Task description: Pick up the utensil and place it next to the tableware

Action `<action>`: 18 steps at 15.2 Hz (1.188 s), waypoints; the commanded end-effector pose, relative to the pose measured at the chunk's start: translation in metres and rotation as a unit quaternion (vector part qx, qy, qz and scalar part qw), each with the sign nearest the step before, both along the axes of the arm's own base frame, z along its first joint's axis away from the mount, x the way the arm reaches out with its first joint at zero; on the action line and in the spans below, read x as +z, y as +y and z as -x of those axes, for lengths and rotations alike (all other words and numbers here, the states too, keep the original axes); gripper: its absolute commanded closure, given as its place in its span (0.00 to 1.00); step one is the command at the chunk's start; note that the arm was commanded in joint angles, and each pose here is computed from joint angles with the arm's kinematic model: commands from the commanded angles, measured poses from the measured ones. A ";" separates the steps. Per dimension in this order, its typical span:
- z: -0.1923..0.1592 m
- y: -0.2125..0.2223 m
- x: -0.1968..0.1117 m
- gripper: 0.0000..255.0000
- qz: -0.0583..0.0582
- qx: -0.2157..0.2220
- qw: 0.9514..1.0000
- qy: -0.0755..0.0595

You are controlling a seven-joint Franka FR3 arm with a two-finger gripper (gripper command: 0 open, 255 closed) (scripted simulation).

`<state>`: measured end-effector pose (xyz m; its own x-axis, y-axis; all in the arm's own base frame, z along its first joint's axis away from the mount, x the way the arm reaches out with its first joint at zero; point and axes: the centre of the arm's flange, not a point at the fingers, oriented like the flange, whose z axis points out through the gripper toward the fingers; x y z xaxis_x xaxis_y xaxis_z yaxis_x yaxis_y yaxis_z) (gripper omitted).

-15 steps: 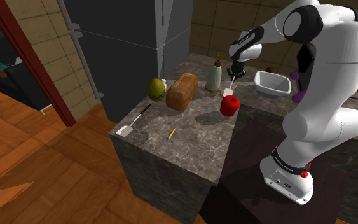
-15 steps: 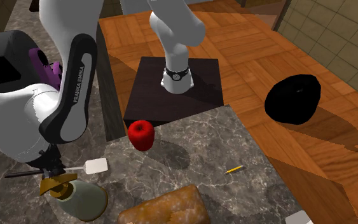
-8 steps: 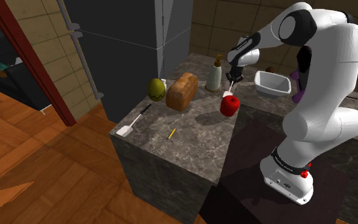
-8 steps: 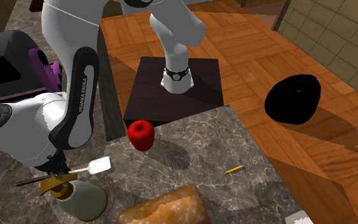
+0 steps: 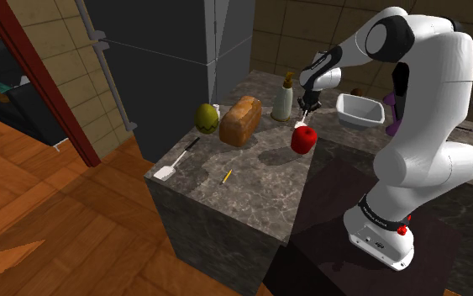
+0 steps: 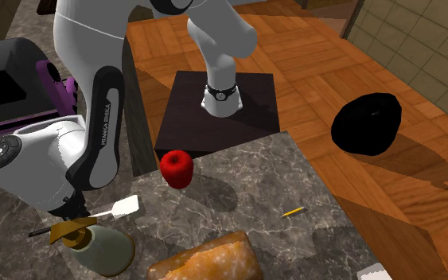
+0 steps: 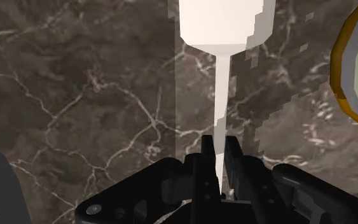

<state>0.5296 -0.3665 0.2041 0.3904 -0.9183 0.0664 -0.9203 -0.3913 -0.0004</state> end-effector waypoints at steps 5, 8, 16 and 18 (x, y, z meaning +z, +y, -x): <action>0.000 0.000 0.000 0.00 0.000 0.000 1.000 0.000; 0.000 0.001 0.013 0.00 0.000 0.000 1.000 0.000; 0.001 0.003 0.050 0.00 0.000 0.000 1.000 0.000; 0.001 0.003 0.050 0.00 0.000 0.000 1.000 0.000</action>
<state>0.5283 -0.3635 0.2538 0.3904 -0.9182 0.0665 -0.9203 -0.3913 -0.0005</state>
